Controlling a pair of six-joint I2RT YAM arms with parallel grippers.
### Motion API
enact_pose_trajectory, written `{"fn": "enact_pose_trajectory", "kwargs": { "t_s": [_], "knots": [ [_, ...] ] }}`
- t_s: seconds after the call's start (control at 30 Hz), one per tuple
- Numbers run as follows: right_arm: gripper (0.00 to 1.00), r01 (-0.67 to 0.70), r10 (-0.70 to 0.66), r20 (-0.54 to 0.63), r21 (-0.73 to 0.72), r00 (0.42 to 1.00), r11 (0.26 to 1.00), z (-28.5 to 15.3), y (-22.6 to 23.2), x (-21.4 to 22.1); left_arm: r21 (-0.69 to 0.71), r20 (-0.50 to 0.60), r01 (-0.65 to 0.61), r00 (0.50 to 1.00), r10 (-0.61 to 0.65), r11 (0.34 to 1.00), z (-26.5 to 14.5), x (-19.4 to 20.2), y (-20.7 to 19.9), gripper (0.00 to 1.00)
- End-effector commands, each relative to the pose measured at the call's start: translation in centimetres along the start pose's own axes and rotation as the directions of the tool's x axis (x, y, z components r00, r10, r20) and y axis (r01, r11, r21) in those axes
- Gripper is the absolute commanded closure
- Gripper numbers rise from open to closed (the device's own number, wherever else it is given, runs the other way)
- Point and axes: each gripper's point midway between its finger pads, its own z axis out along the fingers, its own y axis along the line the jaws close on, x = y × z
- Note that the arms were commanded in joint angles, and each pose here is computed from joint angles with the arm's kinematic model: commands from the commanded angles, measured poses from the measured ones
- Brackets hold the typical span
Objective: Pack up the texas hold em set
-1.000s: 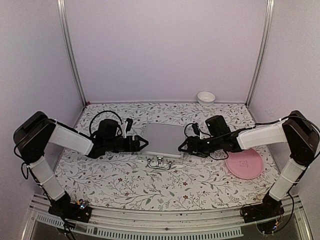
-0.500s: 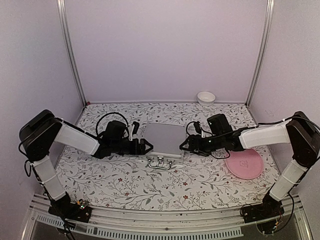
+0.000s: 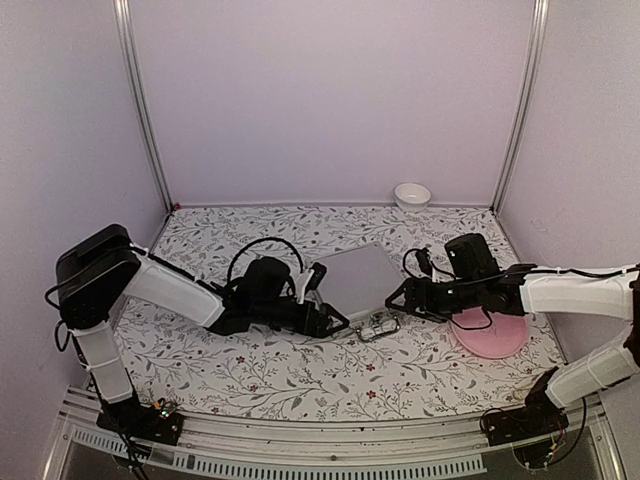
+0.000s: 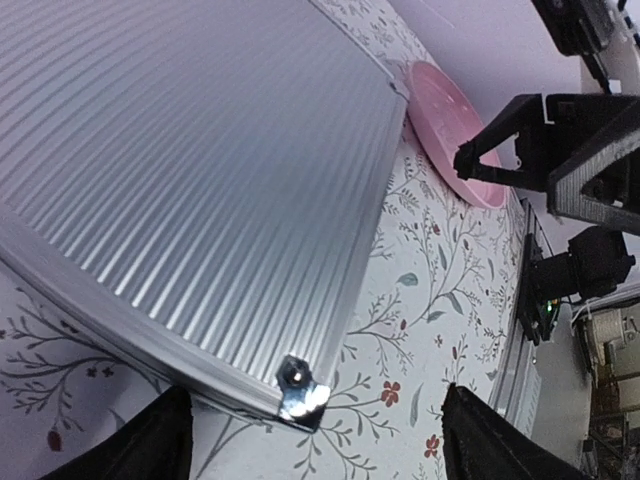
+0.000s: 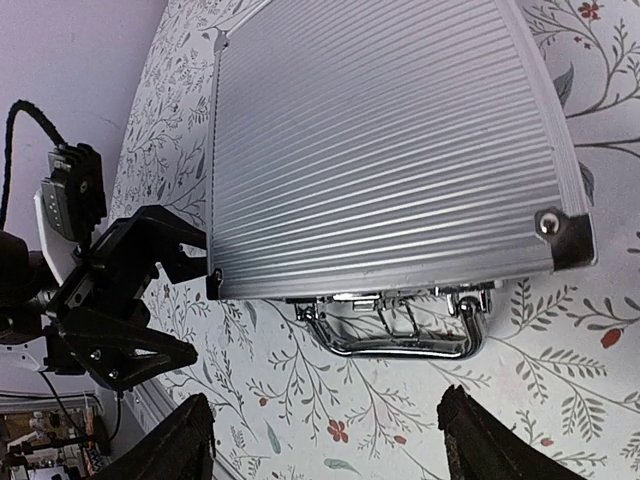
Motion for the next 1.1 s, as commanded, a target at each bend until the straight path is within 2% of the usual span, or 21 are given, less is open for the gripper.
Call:
{"fn": "enact_pose_trajectory", "kwargs": {
  "t_s": [0.0, 0.1, 0.2, 0.4, 0.53, 0.8, 1.07],
  "knots": [
    [0.23, -0.027, 0.027, 0.004, 0.027, 1.0, 0.999, -1.4, -1.5, 1.7, 0.015, 0.088, -0.085, 0.993, 0.084, 0.996, -1.5, -2.3, -2.4, 0.14],
    [0.24, -0.038, 0.038, 0.014, 0.034, 0.999, 0.999, -1.4, -2.5, 2.5, -0.077, 0.137, -0.124, 0.981, 0.134, 0.989, -2.9, -3.5, -1.6, 0.14],
    [0.23, -0.058, 0.058, 0.023, 0.022, 0.998, 0.998, -1.0, -3.3, 2.8, -0.113, 0.18, -0.171, 0.965, 0.189, 0.979, -4.0, -5.0, -2.2, 0.19],
    [0.23, -0.061, 0.066, 0.058, -0.084, 0.996, 0.995, -1.0, -4.1, 1.1, 0.005, 0.208, -0.26, 0.945, 0.253, 0.966, -3.3, -6.4, -5.4, 0.3],
    [0.24, -0.002, 0.009, 0.047, -0.144, 0.999, 0.99, -0.3, -3.4, 0.1, 0.062, 0.222, -0.285, 0.938, 0.265, 0.957, -2.3, -6.6, -6.5, 0.31],
    [0.25, 0.064, -0.063, 0.01, -0.1, 0.998, 0.993, 2.5, -5.0, -0.3, 0.07, 0.255, -0.373, 0.904, 0.345, 0.925, -2.0, -6.7, -7.3, 0.37],
    [0.25, 0.068, -0.072, -0.023, -0.161, 0.997, 0.985, 4.2, -4.7, -0.1, 0.075, 0.226, -0.387, 0.904, 0.362, 0.919, -0.9, -5.5, -7.0, 0.39]
  ]
}}
